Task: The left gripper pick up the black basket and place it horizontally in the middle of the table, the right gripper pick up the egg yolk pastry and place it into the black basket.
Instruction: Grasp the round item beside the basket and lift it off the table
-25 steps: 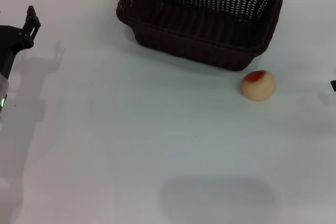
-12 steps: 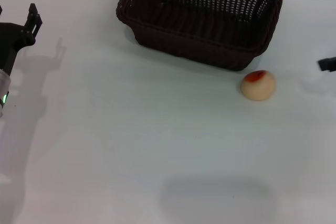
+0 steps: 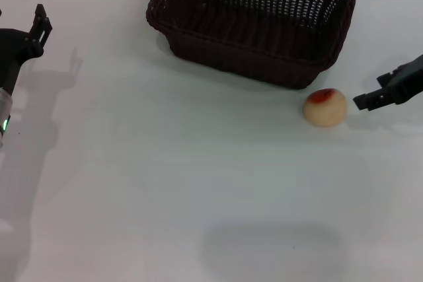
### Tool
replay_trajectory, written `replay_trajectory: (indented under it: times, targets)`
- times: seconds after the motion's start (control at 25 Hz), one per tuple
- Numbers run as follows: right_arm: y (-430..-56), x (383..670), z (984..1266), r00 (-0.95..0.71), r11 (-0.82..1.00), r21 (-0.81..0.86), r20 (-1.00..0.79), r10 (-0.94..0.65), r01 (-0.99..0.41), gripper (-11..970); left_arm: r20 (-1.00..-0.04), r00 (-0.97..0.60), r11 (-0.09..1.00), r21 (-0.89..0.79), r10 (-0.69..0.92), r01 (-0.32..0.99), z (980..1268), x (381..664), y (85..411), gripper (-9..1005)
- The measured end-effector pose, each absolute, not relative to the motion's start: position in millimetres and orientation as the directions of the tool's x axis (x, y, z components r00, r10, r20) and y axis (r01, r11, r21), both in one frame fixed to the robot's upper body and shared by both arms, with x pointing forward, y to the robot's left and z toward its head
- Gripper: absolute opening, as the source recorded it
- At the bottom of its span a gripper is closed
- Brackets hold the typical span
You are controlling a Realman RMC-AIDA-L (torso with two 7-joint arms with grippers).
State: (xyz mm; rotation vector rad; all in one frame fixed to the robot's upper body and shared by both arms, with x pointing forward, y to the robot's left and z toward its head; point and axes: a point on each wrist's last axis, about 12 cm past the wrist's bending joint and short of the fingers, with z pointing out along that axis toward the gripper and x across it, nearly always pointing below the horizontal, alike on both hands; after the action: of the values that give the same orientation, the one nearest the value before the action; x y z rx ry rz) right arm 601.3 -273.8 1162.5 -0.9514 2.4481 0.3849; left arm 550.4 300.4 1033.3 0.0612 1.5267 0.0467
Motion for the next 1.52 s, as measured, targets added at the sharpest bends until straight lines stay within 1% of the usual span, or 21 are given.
replay_trajectory:
  times: [0.36,0.76,1.32,1.52]
  targets:
    - [-255,609,1149,-0.637,0.705,0.064,-0.494,-0.592,-0.706,722,-0.997,0.042,0.997,0.072,0.071,0.006,1033,550,302,778]
    - [-237,613,1139,-0.575,0.664,-0.025,-0.477,-0.665,-0.747,722,-0.996,0.038,0.997,0.080,0.079,0.014,1033,551,301,777]
    - [-224,616,1129,-0.554,0.646,-0.055,-0.464,-0.691,-0.761,722,-0.996,0.034,0.996,0.086,0.085,0.017,1032,550,302,778]
    - [-217,615,1123,-0.537,0.625,-0.069,-0.445,-0.717,-0.778,656,-0.996,0.033,0.996,0.086,0.086,0.019,1032,550,302,777]
